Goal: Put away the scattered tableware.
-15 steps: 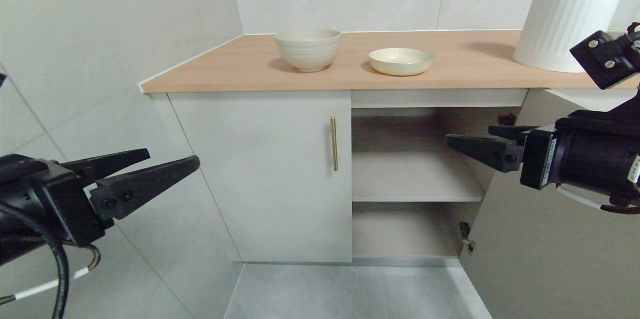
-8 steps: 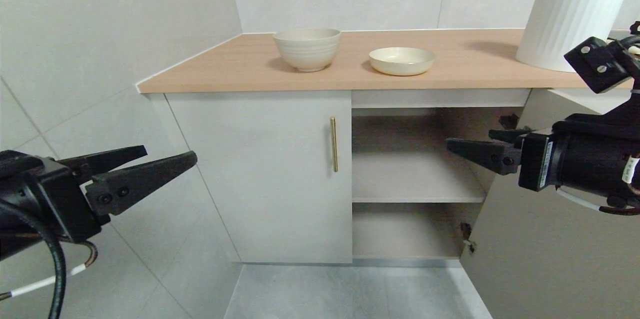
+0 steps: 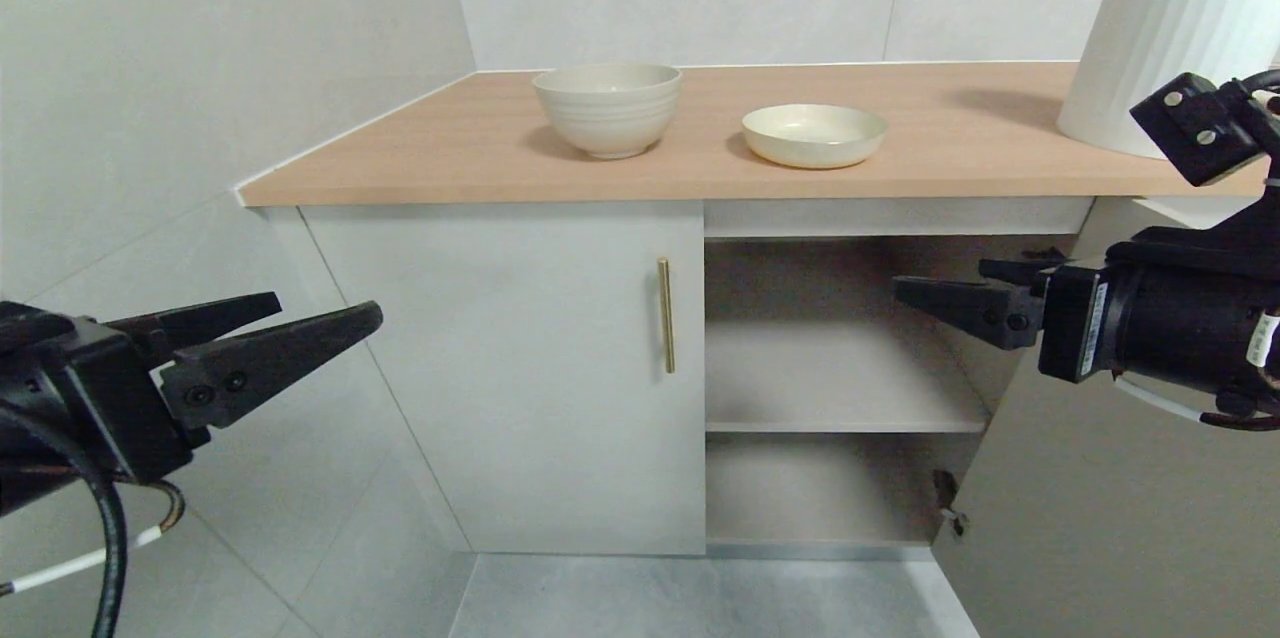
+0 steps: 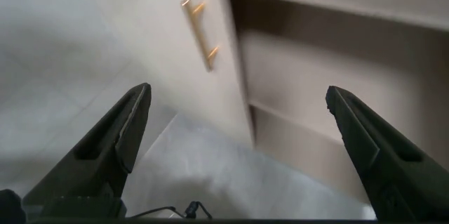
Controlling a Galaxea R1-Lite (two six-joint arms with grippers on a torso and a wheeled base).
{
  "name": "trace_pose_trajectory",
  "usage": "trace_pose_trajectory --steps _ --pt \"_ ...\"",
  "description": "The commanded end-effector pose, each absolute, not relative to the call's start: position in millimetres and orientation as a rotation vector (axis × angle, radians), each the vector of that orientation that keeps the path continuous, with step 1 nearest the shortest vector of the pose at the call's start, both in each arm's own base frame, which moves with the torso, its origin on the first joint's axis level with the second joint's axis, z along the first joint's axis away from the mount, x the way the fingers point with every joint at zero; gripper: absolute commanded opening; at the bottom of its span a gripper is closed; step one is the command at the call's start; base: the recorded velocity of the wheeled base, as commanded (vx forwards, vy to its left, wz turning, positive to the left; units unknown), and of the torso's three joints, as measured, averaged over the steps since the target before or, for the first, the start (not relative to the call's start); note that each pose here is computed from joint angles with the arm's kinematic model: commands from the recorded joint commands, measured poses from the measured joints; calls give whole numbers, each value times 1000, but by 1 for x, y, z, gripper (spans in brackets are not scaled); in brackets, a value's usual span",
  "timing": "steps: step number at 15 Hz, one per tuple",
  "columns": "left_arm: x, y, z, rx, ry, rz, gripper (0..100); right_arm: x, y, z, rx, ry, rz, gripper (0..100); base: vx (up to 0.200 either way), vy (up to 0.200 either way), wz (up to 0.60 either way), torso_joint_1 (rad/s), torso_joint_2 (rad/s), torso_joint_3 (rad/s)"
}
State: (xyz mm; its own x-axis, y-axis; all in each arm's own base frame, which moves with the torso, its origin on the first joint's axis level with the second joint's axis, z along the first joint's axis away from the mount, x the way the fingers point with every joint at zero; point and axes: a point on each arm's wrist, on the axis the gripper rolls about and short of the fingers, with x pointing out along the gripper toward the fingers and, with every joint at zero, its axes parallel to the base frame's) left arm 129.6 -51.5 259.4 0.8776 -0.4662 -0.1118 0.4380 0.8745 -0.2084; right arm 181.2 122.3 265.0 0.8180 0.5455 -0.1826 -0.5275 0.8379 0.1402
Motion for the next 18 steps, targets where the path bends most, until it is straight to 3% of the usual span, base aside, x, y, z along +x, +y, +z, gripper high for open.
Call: trace_pose_trajectory --steps 1,6,18 --pt "130 -52 259 -181 163 -474 100 181 122 265 85 219 573 100 200 0 0 12 -2 7" --pt "131 -52 259 -180 165 -475 100 178 121 265 83 220 579 100 200 0 0 4 0 3" --pt "131 -52 259 -181 162 -476 100 173 117 255 55 156 594 100 0 0 0 9 -47 -39"
